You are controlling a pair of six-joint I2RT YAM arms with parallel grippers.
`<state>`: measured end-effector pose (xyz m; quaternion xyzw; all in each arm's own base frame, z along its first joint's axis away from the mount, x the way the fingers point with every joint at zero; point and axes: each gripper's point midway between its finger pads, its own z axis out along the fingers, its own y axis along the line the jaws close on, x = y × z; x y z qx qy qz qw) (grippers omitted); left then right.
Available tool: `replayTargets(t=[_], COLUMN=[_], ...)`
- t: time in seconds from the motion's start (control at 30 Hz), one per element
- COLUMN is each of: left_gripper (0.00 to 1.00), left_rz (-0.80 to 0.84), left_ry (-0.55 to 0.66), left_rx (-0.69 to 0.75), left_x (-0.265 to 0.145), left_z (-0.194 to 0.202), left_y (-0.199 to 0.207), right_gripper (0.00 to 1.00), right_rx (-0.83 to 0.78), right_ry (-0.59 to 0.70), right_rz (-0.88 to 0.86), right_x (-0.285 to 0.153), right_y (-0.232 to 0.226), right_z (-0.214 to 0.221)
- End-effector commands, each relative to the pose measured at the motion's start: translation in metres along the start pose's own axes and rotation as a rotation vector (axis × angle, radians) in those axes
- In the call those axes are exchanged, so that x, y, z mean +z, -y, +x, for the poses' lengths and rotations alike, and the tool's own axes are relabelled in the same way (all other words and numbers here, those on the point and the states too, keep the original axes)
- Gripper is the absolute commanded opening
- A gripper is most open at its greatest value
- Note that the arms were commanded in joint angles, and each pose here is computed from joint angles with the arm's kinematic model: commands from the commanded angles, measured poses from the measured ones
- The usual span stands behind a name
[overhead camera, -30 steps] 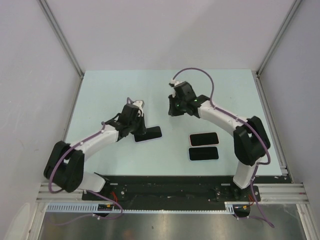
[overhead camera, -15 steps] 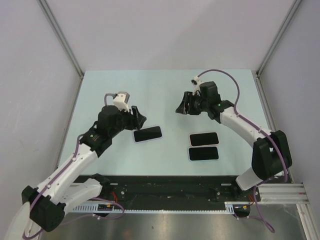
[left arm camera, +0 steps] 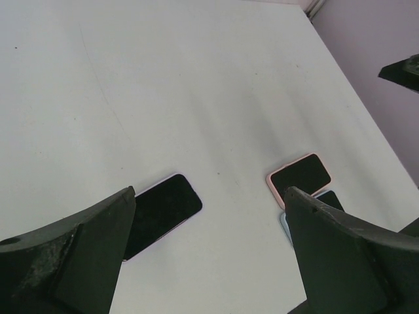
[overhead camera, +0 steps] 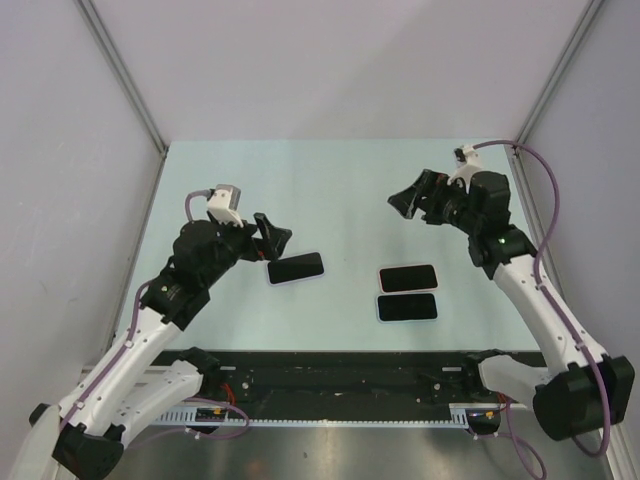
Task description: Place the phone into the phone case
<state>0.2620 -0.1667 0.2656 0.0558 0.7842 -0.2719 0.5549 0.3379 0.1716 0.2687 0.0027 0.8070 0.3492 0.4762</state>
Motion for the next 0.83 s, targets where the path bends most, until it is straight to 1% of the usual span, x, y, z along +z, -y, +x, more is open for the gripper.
replayTargets(t=[0.0,0.1,0.13,0.23,0.43,0.6,0.63,0.73,0.77,0.8], left_gripper=[1.0,1.0,1.0,1.0,1.0,1.0,1.0,1.0,1.0,1.0], left_rz=[0.032,0.022,-0.017,-0.038,-0.097,-0.242,-0.266,-0.315,-0.32,-0.34], left_ry=[0.081,0.093,0.105,0.114,0.127,0.158,0.162,0.16,0.163,0.155], left_rx=[-0.026,-0.024,-0.035,-0.05,-0.052,-0.054,-0.046,0.002,0.02,0.049], left_x=[-0.007,-0.008,-0.008,-0.008,-0.008,-0.01,-0.011,-0.011,-0.009,-0.008], left_z=[-0.026,-0.029,-0.029,-0.029,-0.026,-0.018,-0.018,-0.013,-0.013,-0.008], left_y=[0.012,0.01,0.003,-0.001,-0.013,-0.044,-0.049,-0.061,-0.062,-0.068], right_gripper=[1.0,1.0,1.0,1.0,1.0,1.0,1.0,1.0,1.0,1.0], right_rx=[-0.057,-0.074,-0.074,-0.079,-0.087,-0.119,-0.148,-0.208,-0.226,-0.236], right_ry=[0.149,0.159,0.151,0.144,0.116,0.131,0.141,0.163,0.166,0.207], right_rz=[0.001,0.011,0.015,0.032,0.113,0.237,0.294,0.449,0.473,0.471], right_x=[-0.028,-0.034,-0.034,-0.036,-0.034,-0.033,-0.033,-0.034,-0.033,-0.03], right_y=[-0.009,-0.009,-0.007,-0.003,0.017,0.044,0.055,0.093,0.101,0.103], right_z=[-0.032,-0.033,-0.031,-0.026,-0.015,-0.016,-0.018,-0.016,-0.013,-0.018])
